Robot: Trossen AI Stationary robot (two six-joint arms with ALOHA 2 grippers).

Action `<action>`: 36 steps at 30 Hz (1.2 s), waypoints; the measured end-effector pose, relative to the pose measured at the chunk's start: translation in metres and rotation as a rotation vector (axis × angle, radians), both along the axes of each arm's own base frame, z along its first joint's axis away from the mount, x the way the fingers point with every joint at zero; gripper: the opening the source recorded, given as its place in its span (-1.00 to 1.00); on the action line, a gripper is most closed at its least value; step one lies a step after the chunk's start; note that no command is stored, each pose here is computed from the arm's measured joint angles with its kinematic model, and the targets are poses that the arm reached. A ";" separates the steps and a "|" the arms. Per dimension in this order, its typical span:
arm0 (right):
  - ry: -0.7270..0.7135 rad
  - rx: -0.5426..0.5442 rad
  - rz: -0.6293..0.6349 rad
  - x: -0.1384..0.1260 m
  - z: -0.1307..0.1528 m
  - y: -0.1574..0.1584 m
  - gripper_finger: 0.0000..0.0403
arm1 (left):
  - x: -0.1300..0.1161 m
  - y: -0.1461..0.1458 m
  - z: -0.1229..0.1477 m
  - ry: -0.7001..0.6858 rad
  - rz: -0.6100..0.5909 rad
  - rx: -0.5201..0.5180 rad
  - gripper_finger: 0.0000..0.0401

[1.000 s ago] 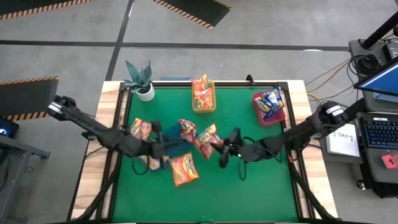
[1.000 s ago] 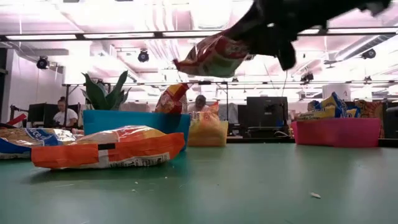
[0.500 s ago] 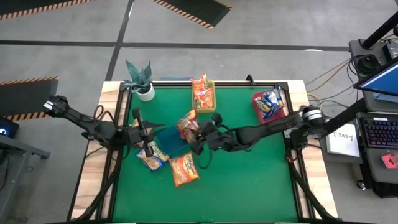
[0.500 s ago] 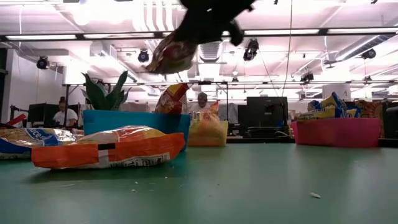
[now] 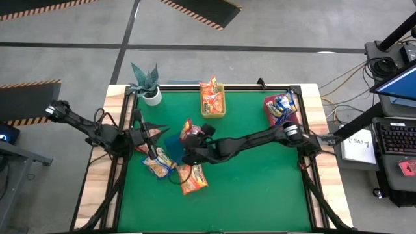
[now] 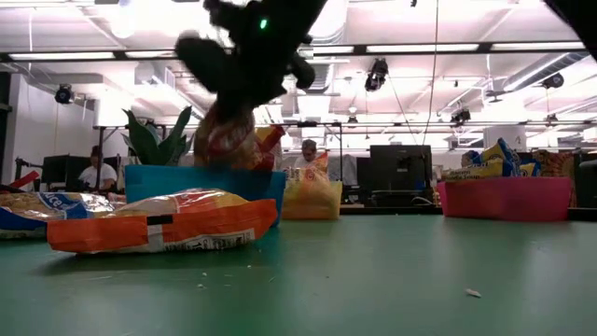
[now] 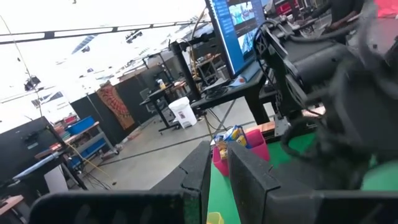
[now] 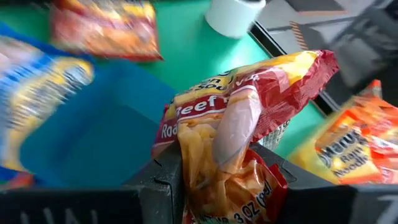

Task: Sort Maruchan noodles
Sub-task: Put the red noodle pack into the blue bin

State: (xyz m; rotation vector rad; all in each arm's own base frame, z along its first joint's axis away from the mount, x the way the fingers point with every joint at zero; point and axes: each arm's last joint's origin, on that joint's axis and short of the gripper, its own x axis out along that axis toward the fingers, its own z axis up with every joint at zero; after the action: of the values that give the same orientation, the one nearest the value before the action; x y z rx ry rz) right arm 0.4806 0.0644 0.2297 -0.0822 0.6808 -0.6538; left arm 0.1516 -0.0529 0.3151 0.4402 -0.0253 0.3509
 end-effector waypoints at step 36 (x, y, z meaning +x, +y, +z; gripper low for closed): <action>0.214 -0.069 -0.007 0.016 -0.016 0.004 0.26 | 0.002 -0.001 -0.002 0.019 -0.001 0.007 -0.81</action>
State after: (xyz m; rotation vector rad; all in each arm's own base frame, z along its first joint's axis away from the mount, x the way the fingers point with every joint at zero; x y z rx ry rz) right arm 0.4965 0.0683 0.2138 -0.2162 0.8647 -0.6814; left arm 0.1536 -0.0539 0.3126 0.4501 -0.0085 0.3461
